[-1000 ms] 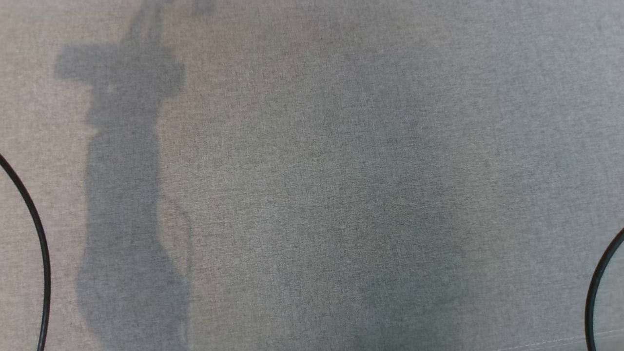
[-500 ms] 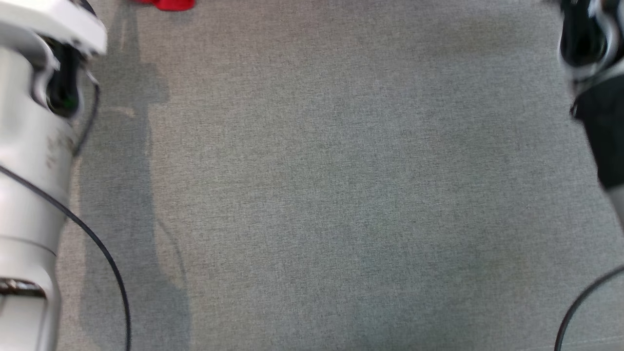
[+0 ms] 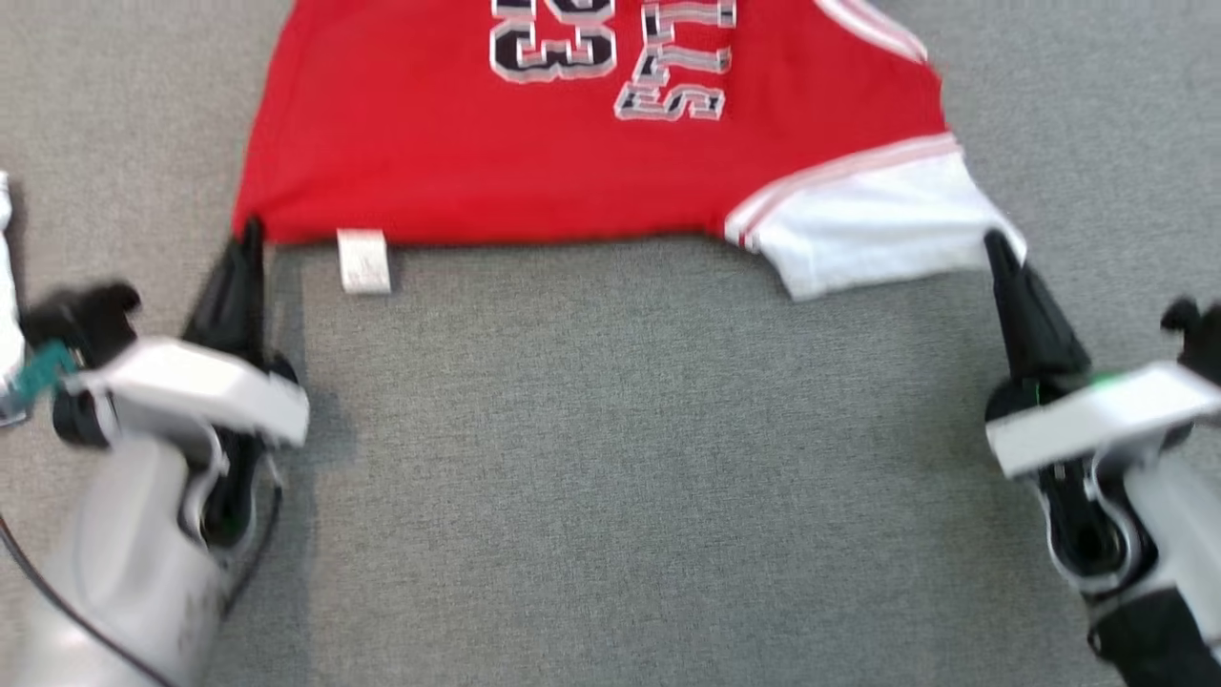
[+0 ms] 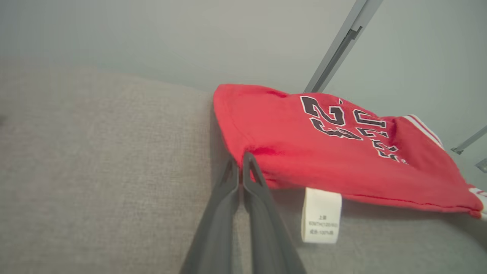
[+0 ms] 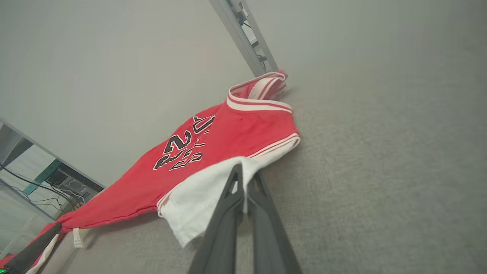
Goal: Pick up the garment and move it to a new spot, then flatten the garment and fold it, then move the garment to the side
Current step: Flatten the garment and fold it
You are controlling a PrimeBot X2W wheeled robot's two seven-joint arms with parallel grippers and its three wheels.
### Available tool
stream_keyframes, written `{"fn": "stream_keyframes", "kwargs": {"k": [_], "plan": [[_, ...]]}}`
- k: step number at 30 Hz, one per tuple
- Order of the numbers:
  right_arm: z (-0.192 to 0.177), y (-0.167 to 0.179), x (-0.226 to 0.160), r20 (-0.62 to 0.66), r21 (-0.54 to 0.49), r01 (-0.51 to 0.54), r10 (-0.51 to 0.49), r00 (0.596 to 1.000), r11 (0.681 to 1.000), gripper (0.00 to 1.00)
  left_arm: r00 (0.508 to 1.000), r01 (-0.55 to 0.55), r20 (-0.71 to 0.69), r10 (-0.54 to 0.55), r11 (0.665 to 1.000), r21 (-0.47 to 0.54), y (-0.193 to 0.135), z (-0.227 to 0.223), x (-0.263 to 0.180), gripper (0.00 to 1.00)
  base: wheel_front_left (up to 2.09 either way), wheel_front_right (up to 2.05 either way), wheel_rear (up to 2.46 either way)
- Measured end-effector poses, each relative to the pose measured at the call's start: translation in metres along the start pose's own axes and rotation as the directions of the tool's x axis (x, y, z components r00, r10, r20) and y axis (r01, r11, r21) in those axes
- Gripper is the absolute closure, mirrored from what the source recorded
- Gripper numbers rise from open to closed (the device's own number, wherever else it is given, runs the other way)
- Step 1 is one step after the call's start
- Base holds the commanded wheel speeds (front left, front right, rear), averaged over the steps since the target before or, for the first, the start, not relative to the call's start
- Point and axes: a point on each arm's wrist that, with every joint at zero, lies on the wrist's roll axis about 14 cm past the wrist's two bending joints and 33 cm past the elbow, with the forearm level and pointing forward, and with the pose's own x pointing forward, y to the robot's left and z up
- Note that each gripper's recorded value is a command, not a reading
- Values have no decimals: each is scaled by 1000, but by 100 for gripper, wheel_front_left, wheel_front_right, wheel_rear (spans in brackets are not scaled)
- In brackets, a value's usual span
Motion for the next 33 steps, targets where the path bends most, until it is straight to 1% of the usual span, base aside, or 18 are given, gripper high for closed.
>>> {"fn": "stream_keyframes", "kwargs": {"k": [2, 5, 6, 8, 9, 11, 14, 16, 21, 27, 33], "plan": [[-5, 0, -21, -8, 25, 12, -12, 1000, 1000, 100, 1000, -11, -2, 11, 1000, 5, 0, -4, -19, 100, 0, 0, 0], [-10, 4, -47, -40, 50, 15, -13, 999, 999, 100, 1000, -22, 3, 22, 999, 25, -1, 4, -42, 100, 0, 0, 0], [-10, 4, -47, -40, 50, 15, -13, 999, 999, 100, 1000, -22, 3, 22, 999, 25, -1, 4, -42, 100, 0, 0, 0], [-8, 8, -69, -66, 54, 15, -12, 998, 998, 100, 1000, -22, -4, 22, 999, 41, -7, 13, -64, 100, 0, 0, 0], [-8, 8, -69, -66, 54, 15, -12, 998, 998, 100, 1000, -22, -4, 22, 999, 41, -7, 13, -64, 100, 0, 0, 0], [-7, 11, -83, -84, 59, 18, -13, 996, 998, 100, 1000, -28, -5, 28, 998, 49, -11, 21, -79, 100, 0, 0, 0], [-4, 15, -103, -105, 35, 22, -18, 994, 999, 100, 999, -44, -13, 45, 998, 52, -15, 29, -101, 100, 0, 0, 0], [3, 17, -115, -110, -14, 24, -25, 994, 1000, 100, 998, -50, -28, 51, 998, 40, -20, 30, -116, 100, 0, 0, 0], [5, 22, -145, -160, -35, 65, -70, 985, 997, 100, 995, -80, -55, 82, 996, 26, -26, 34, -147, 100, 0, 0, 0], [4, 27, -172, -232, -38, 118, -124, 965, 992, 100, 991, -114, -63, 116, 993, 33, -29, 42, -171, 100, 0, 0, 0], [9, 30, -179, -270, -53, 146, -154, 950, 988, 100, 990, -122, -67, 125, 991, 47, -30, 50, -179, 100, 0, 0, 0]]}}
